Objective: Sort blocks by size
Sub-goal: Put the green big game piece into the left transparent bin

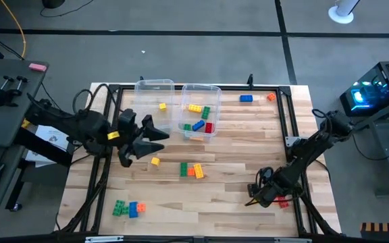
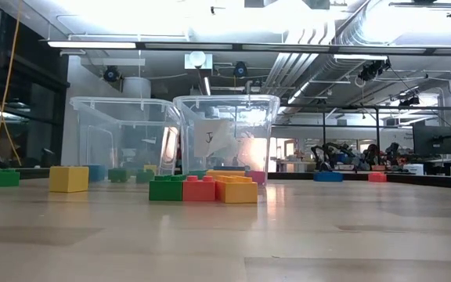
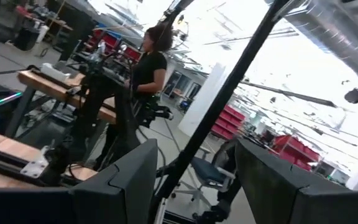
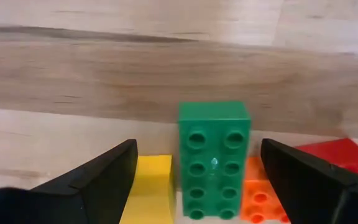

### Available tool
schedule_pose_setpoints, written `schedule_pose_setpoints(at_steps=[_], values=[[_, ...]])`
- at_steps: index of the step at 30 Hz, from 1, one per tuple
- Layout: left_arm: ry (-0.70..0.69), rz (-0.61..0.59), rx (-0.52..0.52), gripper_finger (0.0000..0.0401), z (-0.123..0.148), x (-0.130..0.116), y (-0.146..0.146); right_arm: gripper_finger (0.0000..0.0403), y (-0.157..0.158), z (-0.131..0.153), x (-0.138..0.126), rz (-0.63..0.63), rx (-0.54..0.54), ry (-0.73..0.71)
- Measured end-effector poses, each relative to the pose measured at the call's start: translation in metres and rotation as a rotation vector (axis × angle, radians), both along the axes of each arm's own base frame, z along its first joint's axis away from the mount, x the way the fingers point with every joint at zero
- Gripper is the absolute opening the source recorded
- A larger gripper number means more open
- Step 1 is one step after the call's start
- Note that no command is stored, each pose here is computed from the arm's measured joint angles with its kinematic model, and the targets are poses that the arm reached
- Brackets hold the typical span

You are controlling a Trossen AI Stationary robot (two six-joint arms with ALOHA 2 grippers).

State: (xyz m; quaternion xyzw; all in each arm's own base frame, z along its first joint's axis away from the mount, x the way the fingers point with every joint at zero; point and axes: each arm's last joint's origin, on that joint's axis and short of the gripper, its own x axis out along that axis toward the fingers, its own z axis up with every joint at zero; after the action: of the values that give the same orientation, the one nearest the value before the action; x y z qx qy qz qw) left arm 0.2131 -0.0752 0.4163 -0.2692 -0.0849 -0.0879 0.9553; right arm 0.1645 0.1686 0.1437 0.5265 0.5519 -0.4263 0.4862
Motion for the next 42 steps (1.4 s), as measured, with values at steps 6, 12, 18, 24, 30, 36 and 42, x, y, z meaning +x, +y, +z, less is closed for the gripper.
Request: schedule_pose_setpoints(at_steps=[6,12,18,24,30,36,42], values=[[-0.024,-0.011,0.017,0.0202,0.006,-0.012,0.001,0.0335,0.002,-0.007,0.006,0.006,0.000,0.031],[-0.012,-0.009,0.037,0.0202,0.008,-0.020,0.004,0.0286,0.000,-0.011,0.003,-0.013,-0.031,0.092],[-0.004,0.000,0.041,0.0202,0.008,-0.021,0.005,0.0181,-0.004,-0.012,0.003,-0.029,-0.047,0.124],[-0.014,-0.026,0.043,0.0202,0.009,-0.024,0.005,0.0136,-0.006,-0.012,0.004,-0.029,-0.066,0.107],[-0.159,-0.093,0.072,0.0202,0.027,-0.046,0.007,0.0136,-0.012,0.015,0.032,0.015,-0.208,-0.011],[-0.238,-0.056,0.127,0.0202,0.036,-0.060,0.012,0.0136,-0.049,0.078,0.093,0.055,-0.515,-0.289],[-0.154,-0.077,0.107,0.0202,0.029,-0.056,0.010,0.0136,-0.125,0.147,0.159,0.149,-0.782,-0.544]])
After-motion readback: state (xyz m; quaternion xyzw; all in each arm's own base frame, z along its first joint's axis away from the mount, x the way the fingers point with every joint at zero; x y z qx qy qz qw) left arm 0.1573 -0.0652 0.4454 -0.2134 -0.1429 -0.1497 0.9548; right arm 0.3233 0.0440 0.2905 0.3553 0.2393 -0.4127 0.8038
